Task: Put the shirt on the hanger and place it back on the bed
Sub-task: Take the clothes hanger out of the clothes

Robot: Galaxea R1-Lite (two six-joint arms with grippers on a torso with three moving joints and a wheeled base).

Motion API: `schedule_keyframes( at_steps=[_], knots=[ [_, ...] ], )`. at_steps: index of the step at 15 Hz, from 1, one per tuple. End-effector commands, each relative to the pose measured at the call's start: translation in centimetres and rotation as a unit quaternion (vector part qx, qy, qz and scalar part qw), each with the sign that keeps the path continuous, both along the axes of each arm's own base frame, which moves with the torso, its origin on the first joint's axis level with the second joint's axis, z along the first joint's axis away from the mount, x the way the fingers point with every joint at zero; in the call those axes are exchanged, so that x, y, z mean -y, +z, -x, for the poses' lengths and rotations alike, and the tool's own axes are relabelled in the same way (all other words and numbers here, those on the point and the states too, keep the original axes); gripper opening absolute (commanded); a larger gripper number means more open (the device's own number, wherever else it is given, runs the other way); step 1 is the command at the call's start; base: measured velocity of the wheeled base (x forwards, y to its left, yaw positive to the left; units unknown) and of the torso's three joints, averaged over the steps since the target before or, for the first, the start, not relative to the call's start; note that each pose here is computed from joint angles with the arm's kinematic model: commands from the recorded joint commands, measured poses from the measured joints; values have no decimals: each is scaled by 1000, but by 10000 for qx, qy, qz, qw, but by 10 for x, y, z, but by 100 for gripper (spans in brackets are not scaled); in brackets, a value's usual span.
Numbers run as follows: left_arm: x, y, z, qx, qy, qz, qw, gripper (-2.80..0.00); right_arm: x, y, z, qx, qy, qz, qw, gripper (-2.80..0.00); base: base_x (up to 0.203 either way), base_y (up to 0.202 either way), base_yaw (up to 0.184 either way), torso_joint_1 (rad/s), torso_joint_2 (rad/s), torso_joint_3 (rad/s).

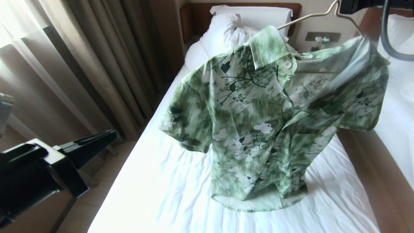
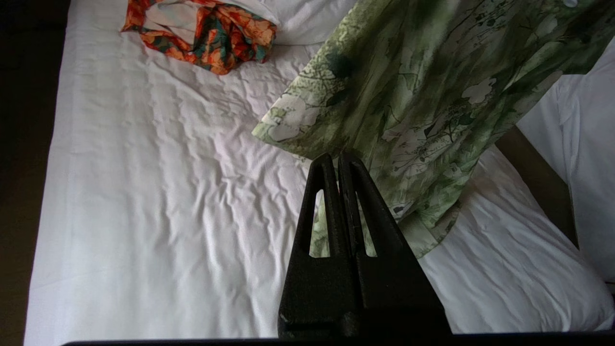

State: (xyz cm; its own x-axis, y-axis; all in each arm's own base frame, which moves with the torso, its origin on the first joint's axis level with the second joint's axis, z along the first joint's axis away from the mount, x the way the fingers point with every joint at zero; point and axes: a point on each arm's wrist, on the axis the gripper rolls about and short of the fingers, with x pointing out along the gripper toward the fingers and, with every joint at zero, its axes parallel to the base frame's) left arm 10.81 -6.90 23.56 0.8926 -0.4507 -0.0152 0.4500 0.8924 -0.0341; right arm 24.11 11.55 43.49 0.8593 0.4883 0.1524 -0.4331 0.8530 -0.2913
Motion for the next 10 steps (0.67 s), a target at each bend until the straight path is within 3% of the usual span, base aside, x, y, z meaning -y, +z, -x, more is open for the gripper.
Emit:
schedule_keyframes(
  at_steps=[1,5,10],
  knots=[
    [12,-1,-12,-162,-117,-105,9997,-280,-6,-9,-11,-128,-30,51,9999,-280,0,0,0,0,0,0],
    [49,15,-22,-121,-964,-67,9953,-280,-31,-27,-36,-260,-312,-50,9992,-280,0,0,0,0,0,0],
    [107,2,-67,-213,-1354,-160,9904,-280,-61,-50,-52,-671,-267,-125,9973,-280,0,0,0,0,0,0]
  ],
)
